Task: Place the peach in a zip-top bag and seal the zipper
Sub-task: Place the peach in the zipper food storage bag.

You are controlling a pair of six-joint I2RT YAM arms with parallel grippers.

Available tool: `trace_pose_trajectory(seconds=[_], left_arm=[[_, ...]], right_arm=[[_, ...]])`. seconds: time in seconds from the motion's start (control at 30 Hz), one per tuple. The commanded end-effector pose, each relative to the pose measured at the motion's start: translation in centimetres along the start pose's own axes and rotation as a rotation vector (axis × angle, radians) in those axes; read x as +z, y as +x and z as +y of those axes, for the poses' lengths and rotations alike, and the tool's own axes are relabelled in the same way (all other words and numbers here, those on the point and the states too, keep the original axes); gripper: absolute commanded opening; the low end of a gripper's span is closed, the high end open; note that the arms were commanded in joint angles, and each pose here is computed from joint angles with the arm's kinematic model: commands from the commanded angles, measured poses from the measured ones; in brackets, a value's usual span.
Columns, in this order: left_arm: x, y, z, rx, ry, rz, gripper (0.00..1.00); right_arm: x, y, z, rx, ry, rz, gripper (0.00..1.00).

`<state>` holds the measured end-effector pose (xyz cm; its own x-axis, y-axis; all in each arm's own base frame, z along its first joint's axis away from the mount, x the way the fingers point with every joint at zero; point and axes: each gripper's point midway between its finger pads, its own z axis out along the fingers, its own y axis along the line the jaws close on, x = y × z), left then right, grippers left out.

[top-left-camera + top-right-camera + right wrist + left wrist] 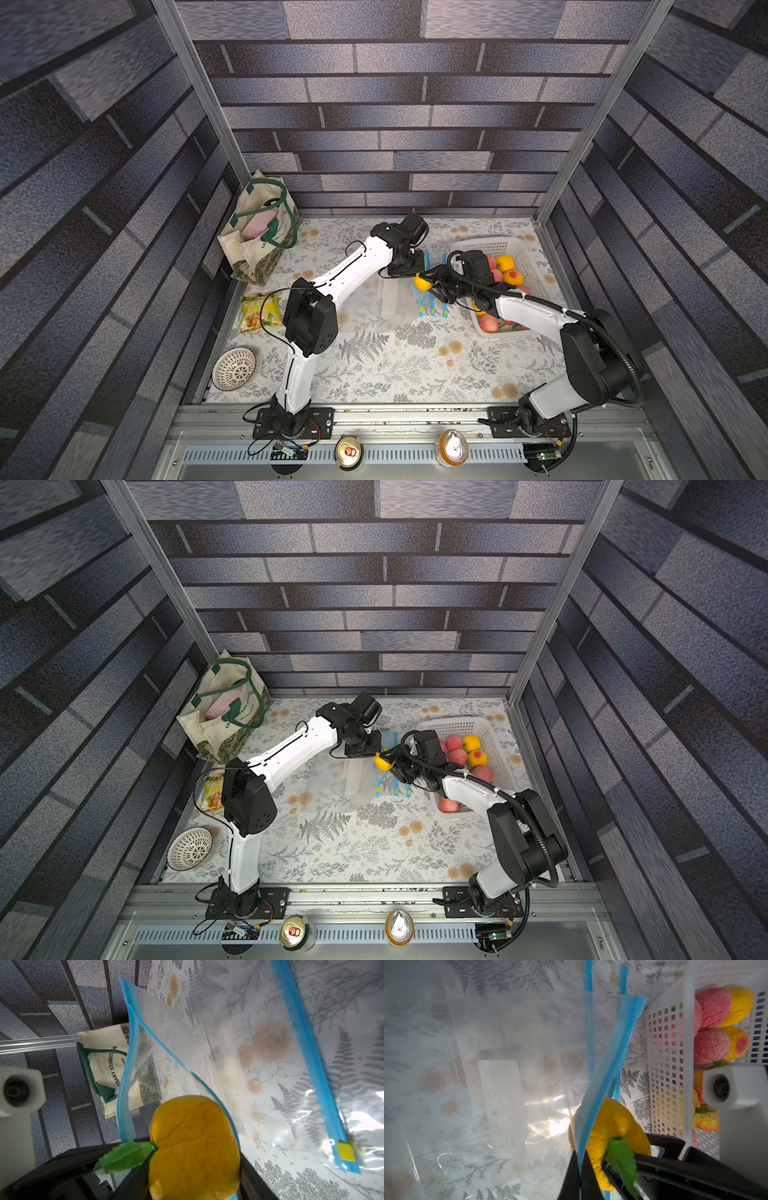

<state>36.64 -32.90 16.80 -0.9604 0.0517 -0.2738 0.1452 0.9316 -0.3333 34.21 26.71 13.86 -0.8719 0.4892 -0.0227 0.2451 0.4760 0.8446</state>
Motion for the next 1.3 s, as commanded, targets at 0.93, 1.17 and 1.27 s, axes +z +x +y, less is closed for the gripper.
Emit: trace_pose_trajectory(seconds=[0.93, 1.17, 1.27], left_arm=[[-2.8, 1.6, 1.1, 0.095, -0.001, 0.007, 0.00], [-1.8, 1.6, 1.7, 0.087, 0.000, 0.021, 0.00], [-1.7, 2.0, 1.2, 0.104, 0.003, 0.028, 0.00]], right_arm=[[-1.7, 0.7, 2.7, -0.311, 0.156, 0.058, 0.99], [-6.6, -0.9, 4.4, -0.326, 0.158, -0.056, 0.95], [-9.9, -3.6, 1.9, -0.327, 0.260, -0.130, 0.91]])
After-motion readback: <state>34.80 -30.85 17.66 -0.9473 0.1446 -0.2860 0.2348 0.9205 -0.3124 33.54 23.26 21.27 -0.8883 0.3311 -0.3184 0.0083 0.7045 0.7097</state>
